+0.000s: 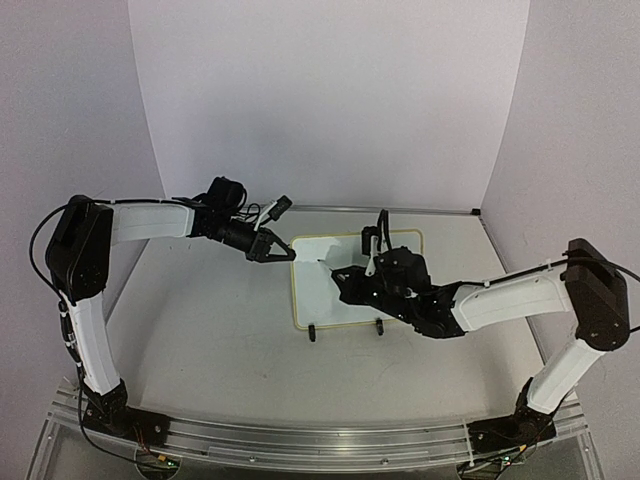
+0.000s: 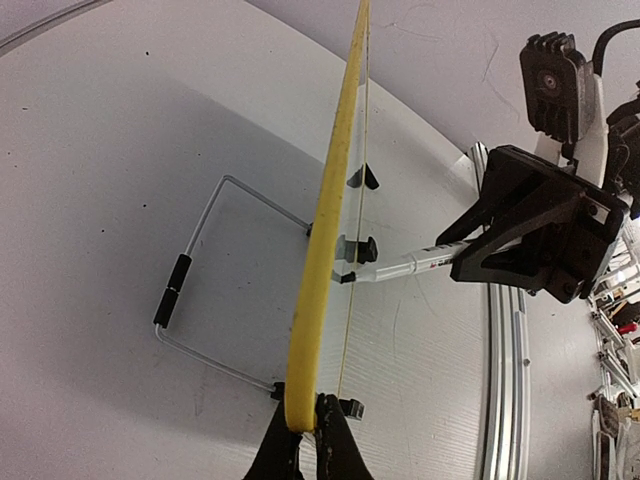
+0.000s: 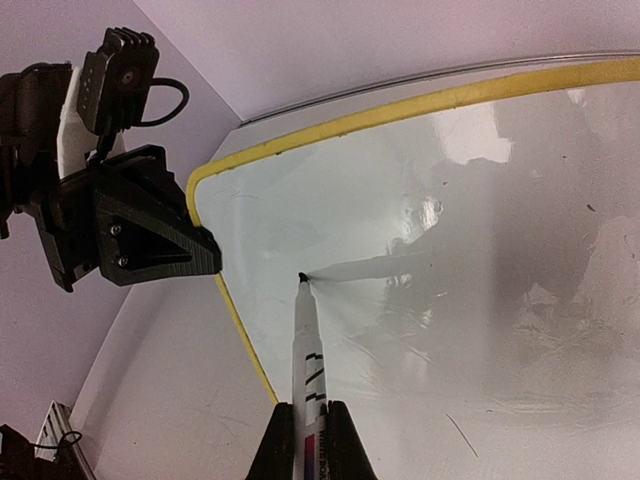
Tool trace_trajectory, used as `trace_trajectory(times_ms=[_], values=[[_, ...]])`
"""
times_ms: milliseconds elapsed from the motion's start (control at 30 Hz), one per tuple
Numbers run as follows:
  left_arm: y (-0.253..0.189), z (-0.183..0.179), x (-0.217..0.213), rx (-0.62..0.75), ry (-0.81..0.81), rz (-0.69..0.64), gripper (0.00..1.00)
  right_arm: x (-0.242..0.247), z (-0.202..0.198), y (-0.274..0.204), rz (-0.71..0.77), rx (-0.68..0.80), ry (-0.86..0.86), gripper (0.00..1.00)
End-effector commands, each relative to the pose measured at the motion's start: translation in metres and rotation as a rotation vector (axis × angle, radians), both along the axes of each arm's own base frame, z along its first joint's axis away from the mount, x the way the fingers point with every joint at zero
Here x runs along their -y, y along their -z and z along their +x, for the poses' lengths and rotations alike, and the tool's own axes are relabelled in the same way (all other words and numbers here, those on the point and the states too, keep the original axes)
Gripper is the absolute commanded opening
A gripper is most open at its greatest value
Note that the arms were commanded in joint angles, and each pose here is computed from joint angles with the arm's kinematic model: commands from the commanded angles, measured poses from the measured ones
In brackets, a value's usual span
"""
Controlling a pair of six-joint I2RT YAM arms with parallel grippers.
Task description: Write a sentence on the whiteboard
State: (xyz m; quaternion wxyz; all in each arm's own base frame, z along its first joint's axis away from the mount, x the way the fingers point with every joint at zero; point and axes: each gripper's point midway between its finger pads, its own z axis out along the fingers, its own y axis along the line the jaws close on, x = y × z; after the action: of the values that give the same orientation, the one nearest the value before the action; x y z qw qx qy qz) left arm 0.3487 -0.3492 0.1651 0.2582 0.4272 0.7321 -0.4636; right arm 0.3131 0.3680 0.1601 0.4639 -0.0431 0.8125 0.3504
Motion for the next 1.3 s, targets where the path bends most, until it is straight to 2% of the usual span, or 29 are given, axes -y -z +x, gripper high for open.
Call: trace_trajectory(times_ms=[0,533,1267], values=[[0.002,0.003,-0.002,0.087,-0.007,0.059,0.0,0.017,0.019,-0.009,-0.012,0.026,0.128,0.0],[0.004,0.003,-0.002,0.084,-0.006,0.061,0.0,0.005,0.027,-0.017,-0.034,0.061,0.11,0.0],[0.004,0.004,-0.001,0.084,-0.005,0.062,0.0,-0.003,0.009,0.036,-0.069,-0.073,0.042,0.0]])
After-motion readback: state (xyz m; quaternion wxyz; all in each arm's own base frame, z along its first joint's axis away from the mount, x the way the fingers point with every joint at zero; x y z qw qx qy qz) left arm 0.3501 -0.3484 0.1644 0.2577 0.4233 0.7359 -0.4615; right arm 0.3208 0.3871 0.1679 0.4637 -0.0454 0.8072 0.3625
